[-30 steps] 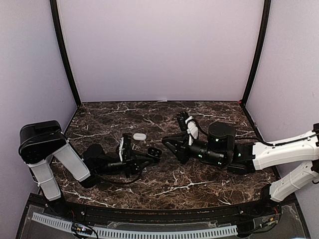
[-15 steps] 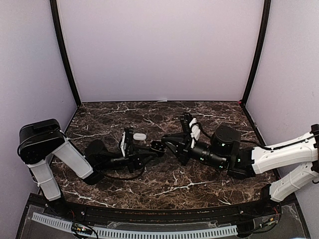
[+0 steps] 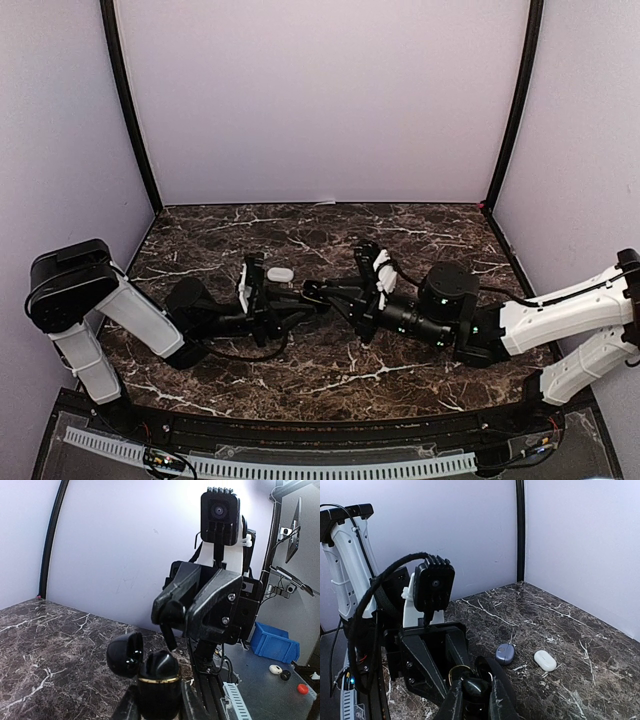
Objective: Insert the wireless bluetooth earbuds into the charging case
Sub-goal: Insert the right earbud into the right side groove of the charging case.
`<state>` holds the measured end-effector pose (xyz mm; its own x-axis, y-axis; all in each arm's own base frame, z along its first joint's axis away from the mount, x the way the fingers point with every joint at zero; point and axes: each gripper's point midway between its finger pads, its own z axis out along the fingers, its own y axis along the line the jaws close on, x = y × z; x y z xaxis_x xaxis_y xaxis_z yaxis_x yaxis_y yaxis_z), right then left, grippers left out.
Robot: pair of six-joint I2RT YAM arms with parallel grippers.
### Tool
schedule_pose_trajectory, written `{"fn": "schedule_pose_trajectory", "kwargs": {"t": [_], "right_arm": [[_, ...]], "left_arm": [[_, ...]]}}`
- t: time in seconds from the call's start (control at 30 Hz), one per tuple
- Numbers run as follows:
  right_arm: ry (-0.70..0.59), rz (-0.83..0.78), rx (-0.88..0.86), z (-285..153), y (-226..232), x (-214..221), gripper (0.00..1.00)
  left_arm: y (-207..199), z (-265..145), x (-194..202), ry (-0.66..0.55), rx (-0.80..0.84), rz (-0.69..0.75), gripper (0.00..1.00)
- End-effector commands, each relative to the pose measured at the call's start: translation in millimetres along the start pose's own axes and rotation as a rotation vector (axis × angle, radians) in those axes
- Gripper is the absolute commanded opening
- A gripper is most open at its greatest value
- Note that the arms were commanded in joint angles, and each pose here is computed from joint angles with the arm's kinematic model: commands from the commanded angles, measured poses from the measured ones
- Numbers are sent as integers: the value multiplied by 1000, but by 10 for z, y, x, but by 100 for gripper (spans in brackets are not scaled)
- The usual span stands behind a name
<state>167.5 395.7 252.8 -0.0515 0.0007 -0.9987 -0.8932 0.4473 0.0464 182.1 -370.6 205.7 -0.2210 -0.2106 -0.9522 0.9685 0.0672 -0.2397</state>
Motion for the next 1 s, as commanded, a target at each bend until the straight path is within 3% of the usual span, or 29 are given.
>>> {"fn": "schedule_pose_trajectory", "kwargs": {"t": [0.0, 0.5, 0.97], "right_arm": [[-29, -25, 9, 36, 39, -72, 0], [8, -34, 78, -3, -41, 35, 0], [17, -40, 61, 13, 20, 53, 17]], "left_arm": [[-336, -44, -664, -228, 108, 173, 4], [-344, -67, -665, -230, 101, 178, 4], [-352, -70, -684, -235, 102, 181, 4]]}}
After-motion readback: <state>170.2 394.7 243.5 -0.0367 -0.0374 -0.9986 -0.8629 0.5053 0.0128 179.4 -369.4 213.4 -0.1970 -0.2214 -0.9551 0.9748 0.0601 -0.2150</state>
